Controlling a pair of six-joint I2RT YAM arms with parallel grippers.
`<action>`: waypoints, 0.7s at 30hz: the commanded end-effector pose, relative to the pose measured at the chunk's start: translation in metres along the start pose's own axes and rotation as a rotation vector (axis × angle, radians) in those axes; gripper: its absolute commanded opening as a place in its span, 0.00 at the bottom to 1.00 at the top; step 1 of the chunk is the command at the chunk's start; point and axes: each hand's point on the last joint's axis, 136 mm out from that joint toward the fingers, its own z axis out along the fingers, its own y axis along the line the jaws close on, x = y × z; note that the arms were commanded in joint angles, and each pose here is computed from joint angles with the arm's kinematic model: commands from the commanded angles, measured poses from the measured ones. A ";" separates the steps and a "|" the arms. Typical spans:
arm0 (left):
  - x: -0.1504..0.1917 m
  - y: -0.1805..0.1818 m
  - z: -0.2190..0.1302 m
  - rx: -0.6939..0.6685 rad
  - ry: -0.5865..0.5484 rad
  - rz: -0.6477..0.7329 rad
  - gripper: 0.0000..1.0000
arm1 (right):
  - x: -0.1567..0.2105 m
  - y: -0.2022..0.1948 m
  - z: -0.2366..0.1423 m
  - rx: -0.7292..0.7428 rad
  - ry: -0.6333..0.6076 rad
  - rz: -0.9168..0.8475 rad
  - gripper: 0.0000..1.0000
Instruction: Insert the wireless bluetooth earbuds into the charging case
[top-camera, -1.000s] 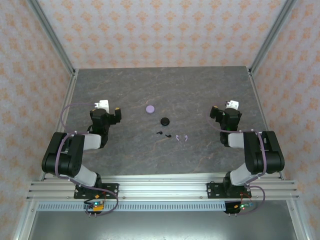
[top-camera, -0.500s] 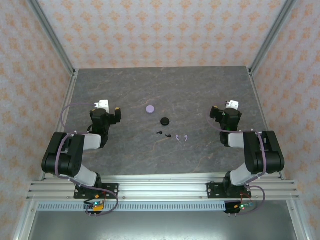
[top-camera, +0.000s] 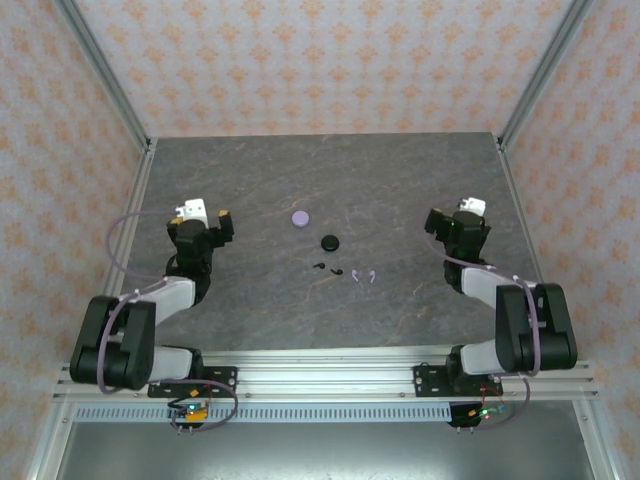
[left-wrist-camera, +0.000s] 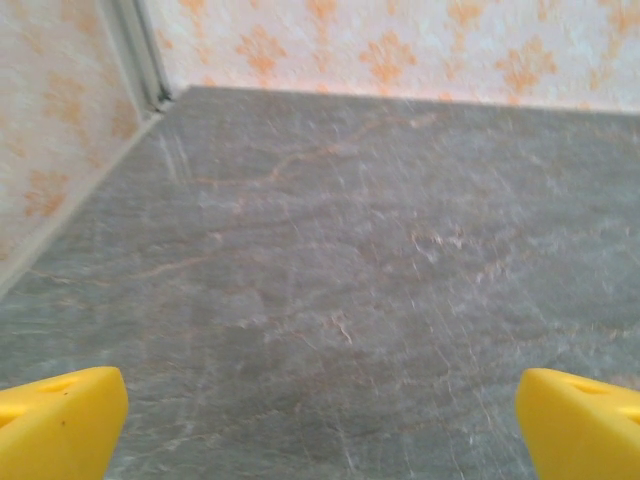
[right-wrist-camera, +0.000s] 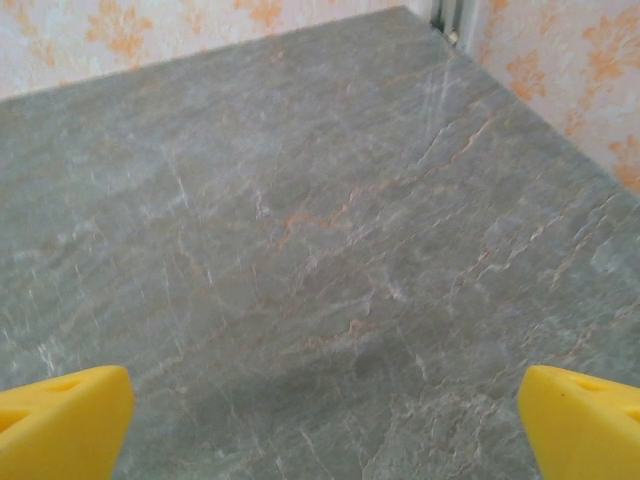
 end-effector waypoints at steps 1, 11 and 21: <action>0.002 0.017 -0.013 -0.072 0.059 -0.072 1.00 | -0.007 -0.012 -0.009 0.077 0.066 0.077 0.99; -0.012 -0.018 -0.055 0.129 0.232 -0.174 1.00 | -0.008 0.035 -0.024 -0.110 0.327 0.198 0.99; 0.018 -0.110 -0.088 0.464 0.496 -0.227 0.96 | 0.025 0.122 -0.063 -0.459 0.569 0.145 1.00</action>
